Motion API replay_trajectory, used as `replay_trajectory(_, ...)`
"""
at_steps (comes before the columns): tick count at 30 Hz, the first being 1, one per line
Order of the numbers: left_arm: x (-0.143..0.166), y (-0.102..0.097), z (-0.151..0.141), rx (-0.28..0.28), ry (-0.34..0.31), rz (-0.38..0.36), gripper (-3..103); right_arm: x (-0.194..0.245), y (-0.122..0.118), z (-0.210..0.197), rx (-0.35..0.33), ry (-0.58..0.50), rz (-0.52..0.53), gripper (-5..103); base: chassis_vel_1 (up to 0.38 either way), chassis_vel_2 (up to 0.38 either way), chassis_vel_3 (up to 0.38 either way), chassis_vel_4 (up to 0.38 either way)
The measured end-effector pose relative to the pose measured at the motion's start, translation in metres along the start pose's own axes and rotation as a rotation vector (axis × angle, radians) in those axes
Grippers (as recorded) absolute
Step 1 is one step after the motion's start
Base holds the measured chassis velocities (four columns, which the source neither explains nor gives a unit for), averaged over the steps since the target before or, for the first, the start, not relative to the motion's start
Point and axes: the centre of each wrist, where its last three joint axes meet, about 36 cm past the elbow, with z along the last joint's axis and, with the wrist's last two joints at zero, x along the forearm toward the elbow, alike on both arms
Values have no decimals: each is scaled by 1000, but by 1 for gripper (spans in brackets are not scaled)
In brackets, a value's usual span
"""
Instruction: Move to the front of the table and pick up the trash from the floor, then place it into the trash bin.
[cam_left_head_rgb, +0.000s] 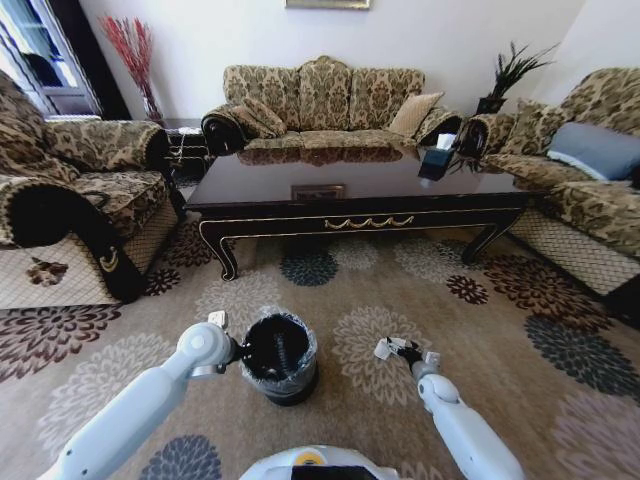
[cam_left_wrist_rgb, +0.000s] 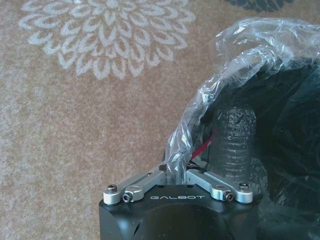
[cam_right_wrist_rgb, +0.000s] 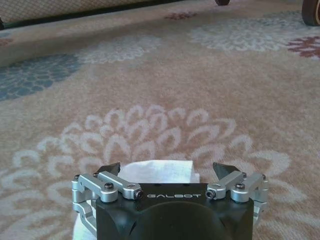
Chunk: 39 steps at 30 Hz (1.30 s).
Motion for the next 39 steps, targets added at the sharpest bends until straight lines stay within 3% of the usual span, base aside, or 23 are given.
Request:
replay_trajectory(5, -1, 0, 2, -1, -2, 2, 0, -7, -3, 6, -9, 21, 0, 100, 0, 0, 0, 0)
replay_trajectory(9, -1, 1, 2, 0, -5, 0, 0, -10, -3, 9, -2, 32, -11, 80, 0, 0, 0, 0)
replay_trajectory(11, -1, 1, 2, 0, -6, 1, 0, -10, -3, 10, 0, 32, -14, 80, 0, 0, 0, 0)
replay_trajectory(12, -1, 2, 2, 0, -6, 1, 0, -10, -3, 10, 1, 31, -17, 70, 0, 0, 0, 0)
replay_trajectory(14, -1, 2, 2, 0, -6, 0, 0, -10, -2, 10, 2, 31, -19, 70, 0, 0, 0, 0)
replay_trajectory(18, -2, 1, 1, 0, -8, -1, 0, -9, -1, 11, 4, 29, -25, 48, 0, 0, 0, 0)
replay_trajectory(24, -3, 0, 1, 0, -6, 0, 0, -7, -3, 11, 11, 28, -26, 32, 0, 0, 0, 0)
replay_trajectory(30, -3, 1, 0, -1, -11, -6, 0, -5, -6, 11, 24, 31, -27, 5, 0, 0, 0, 0)
replay_trajectory(39, 0, 2, -2, -6, -17, -8, 0, -2, -8, 16, 24, 36, -29, 0, 0, 0, 0, 0)
